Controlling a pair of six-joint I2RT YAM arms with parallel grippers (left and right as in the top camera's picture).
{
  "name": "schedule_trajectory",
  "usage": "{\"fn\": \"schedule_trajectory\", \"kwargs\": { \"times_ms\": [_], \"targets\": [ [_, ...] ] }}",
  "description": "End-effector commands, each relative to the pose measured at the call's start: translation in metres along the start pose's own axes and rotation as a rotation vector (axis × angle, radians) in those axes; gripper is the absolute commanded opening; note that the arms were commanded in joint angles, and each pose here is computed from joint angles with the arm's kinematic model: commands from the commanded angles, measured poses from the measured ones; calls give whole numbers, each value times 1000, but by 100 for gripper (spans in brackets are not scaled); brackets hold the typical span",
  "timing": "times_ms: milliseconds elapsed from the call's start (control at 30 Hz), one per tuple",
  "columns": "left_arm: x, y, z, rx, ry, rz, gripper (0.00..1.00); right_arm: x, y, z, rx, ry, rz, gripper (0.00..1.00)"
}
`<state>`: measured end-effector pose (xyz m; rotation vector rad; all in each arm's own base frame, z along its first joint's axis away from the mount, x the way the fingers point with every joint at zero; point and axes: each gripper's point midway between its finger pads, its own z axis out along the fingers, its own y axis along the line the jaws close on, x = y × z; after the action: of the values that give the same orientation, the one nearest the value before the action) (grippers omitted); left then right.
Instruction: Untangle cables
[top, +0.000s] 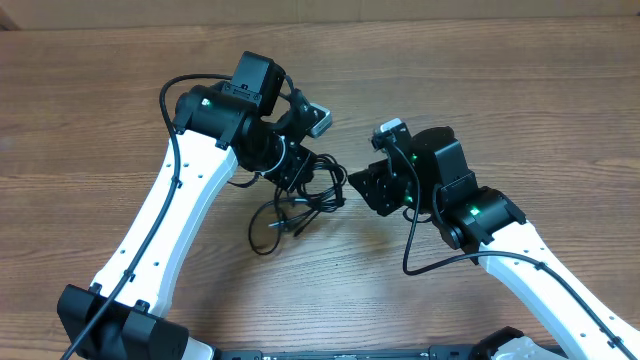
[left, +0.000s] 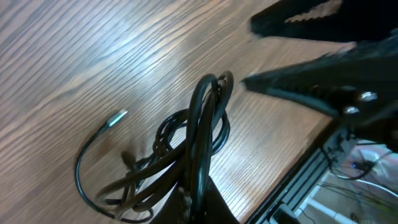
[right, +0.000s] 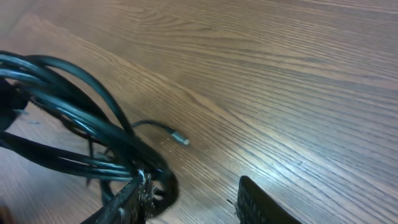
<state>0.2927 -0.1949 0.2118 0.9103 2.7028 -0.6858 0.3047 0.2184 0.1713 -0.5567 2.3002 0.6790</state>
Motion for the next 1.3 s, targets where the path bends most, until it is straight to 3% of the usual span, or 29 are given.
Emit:
{"fn": "schedule_trajectory", "kwargs": {
  "times_ms": [0,633,1000,1200,1267],
  "targets": [
    [-10,-21,-10,98,-65,83,4,-8,8,-7,-35,-30,-34,43],
    [-9,-41,-13,212,-79,144,4,-16,7,-7,-21,-61,-43,43],
    [-7,-37,-11,180,-66,147,4,-7,48,-13,-264,-47,-266,41],
    [-4,-21,-9,91,-40,147,4,2,47,-13,-264,-16,-290,4],
    [-3,-17,-9,67,-34,144,4,2,47,-13,-264,-15,-285,4]
  ]
}}
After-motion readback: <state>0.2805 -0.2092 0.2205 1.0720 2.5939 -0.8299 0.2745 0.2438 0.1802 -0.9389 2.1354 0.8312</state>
